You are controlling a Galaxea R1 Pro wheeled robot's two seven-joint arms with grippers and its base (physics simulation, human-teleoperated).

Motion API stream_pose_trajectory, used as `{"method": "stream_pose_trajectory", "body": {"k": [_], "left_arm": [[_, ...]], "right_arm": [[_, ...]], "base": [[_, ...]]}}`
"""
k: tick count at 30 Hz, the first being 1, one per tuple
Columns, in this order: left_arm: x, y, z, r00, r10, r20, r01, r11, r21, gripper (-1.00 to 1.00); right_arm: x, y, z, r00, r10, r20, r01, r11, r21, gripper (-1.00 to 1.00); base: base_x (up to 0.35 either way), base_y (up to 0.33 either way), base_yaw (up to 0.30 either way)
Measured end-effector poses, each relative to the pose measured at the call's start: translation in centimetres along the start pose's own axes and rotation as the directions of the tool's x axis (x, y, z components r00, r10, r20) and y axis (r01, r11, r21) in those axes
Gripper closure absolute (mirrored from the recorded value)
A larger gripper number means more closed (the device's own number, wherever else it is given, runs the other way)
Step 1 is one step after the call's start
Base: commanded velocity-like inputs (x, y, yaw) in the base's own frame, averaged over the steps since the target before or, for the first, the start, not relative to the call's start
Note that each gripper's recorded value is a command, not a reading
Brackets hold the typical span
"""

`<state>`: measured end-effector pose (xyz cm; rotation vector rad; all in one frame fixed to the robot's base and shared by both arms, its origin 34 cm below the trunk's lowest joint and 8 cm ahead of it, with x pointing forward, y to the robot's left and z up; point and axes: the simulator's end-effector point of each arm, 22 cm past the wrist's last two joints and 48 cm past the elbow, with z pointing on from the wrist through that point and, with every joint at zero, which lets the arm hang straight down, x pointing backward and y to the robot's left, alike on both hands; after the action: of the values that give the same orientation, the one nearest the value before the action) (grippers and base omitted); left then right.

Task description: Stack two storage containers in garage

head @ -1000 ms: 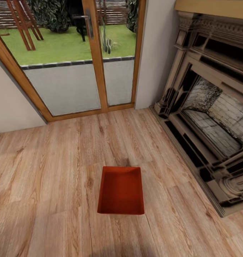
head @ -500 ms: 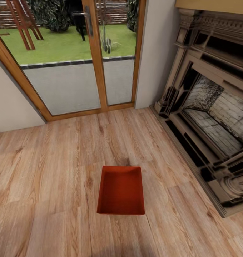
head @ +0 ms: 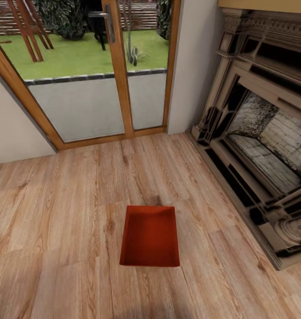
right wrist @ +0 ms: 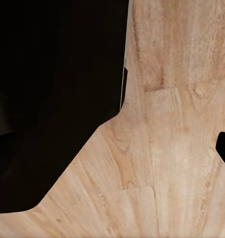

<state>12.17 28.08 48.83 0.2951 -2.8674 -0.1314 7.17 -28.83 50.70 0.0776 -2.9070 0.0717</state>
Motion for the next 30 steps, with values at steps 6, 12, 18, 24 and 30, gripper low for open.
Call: {"method": "stream_pose_trajectory", "body": {"k": [6, 12, 18, 24, 30], "left_arm": [[0.03, -0.25, -0.01, 1.000, 0.003, 0.000, -0.003, 1.000, 0.004, -1.00], [0.06, -0.37, -0.01, 1.000, 0.003, 0.000, -0.003, 1.000, 0.005, -1.00], [0.07, -0.36, -0.01, 1.000, 0.003, 0.000, -0.003, 1.000, 0.005, -1.00], [0.06, -0.37, -0.01, 1.000, 0.003, 0.000, -0.003, 1.000, 0.005, -1.00], [0.01, -0.28, -0.01, 1.000, 0.002, 0.002, -0.003, 1.000, 0.004, -1.00]], "right_arm": [[-0.01, 0.30, 0.00, 1.000, 0.005, 0.000, -0.005, 1.000, -0.003, -1.00], [-0.02, 0.51, -0.01, 1.000, 0.008, 0.000, -0.008, 1.000, -0.004, -1.00], [-0.01, 0.34, 0.00, 1.000, 0.008, 0.000, -0.008, 1.000, -0.002, -1.00], [-0.01, 0.29, 0.00, 1.000, 0.006, 0.000, -0.006, 1.000, -0.002, -1.00], [-0.01, 0.31, 0.00, 1.000, 0.006, 0.000, -0.006, 1.000, -0.003, -1.00]], "base": [[0.000, 0.000, -0.001], [0.000, 0.000, -0.089], [0.000, 0.000, -0.018], [0.000, 0.023, -0.002], [0.000, 0.078, 0.000]]}}
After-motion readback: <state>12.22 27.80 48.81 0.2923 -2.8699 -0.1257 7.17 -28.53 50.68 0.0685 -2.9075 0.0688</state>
